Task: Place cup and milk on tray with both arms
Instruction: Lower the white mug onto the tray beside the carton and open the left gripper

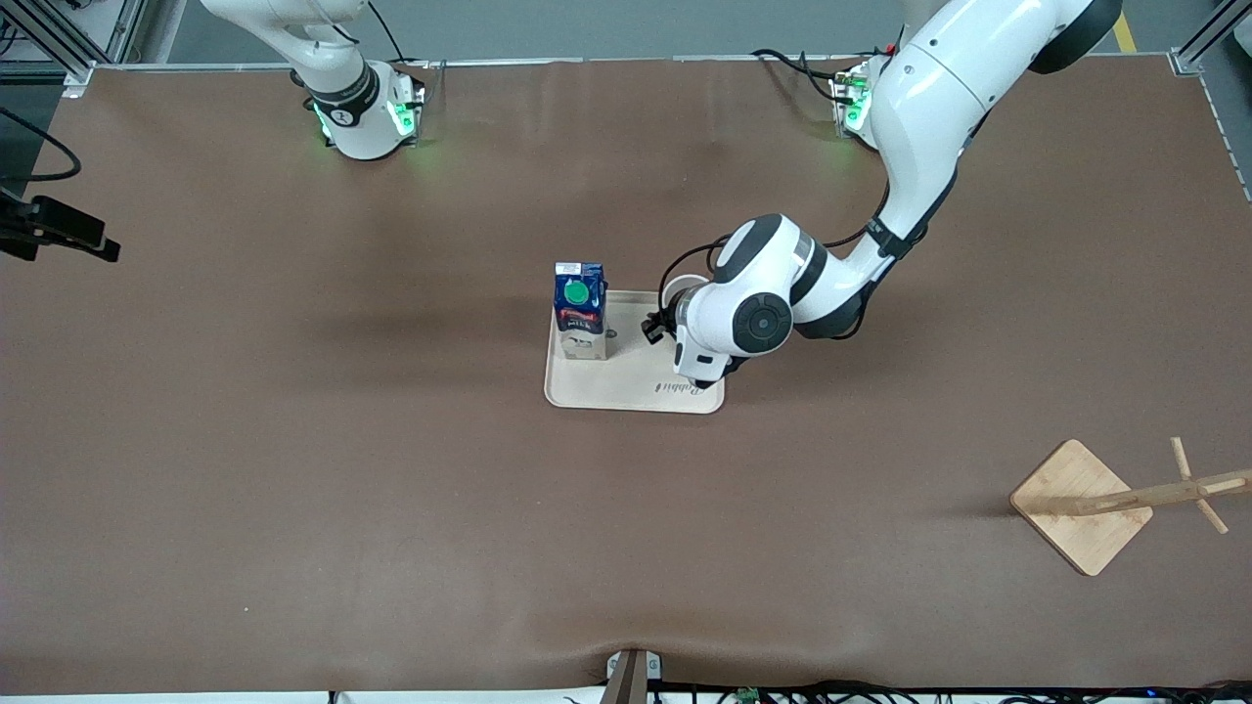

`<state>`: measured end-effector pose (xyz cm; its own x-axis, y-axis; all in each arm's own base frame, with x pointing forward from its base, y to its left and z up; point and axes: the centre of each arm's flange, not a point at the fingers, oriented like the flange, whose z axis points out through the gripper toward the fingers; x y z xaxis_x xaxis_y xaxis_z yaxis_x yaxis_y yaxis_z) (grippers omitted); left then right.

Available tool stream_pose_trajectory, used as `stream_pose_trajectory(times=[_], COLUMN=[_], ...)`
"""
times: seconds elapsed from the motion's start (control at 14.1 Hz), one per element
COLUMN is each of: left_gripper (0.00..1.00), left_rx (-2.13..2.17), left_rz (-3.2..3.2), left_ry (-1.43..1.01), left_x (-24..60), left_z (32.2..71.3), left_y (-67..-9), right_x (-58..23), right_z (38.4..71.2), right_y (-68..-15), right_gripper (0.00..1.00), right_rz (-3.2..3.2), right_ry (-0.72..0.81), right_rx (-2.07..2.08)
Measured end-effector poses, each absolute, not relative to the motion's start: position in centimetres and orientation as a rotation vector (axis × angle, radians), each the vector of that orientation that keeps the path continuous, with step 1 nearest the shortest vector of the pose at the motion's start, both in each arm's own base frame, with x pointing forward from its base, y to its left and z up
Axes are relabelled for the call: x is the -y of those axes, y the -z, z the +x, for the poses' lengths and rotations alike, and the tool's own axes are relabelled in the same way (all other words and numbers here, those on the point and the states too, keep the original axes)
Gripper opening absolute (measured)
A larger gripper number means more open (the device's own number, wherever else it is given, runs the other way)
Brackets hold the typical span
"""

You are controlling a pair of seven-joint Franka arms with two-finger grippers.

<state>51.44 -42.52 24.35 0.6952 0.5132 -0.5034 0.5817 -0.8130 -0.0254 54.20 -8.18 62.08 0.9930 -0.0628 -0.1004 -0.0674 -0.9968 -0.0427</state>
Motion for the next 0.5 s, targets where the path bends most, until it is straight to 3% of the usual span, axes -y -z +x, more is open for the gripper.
stream_pose_trajectory(times=[0.28, 0.5], left_gripper=[1.00, 1.00], left_rx=[-0.870, -0.873], left_rz=[2.783, 2.870], left_ry=[0.762, 0.525], left_x=[41.7, 37.3], left_z=[54.5, 58.4], left_y=[-30.1, -37.1], right_x=[7.4, 5.6], right_z=[54.4, 54.2], right_y=[-64.9, -65.7], right_gripper=[1.00, 1.00], right_rz=[-3.177, -3.203], right_ry=[-0.074, -0.089], right_rx=[-0.048, -0.005])
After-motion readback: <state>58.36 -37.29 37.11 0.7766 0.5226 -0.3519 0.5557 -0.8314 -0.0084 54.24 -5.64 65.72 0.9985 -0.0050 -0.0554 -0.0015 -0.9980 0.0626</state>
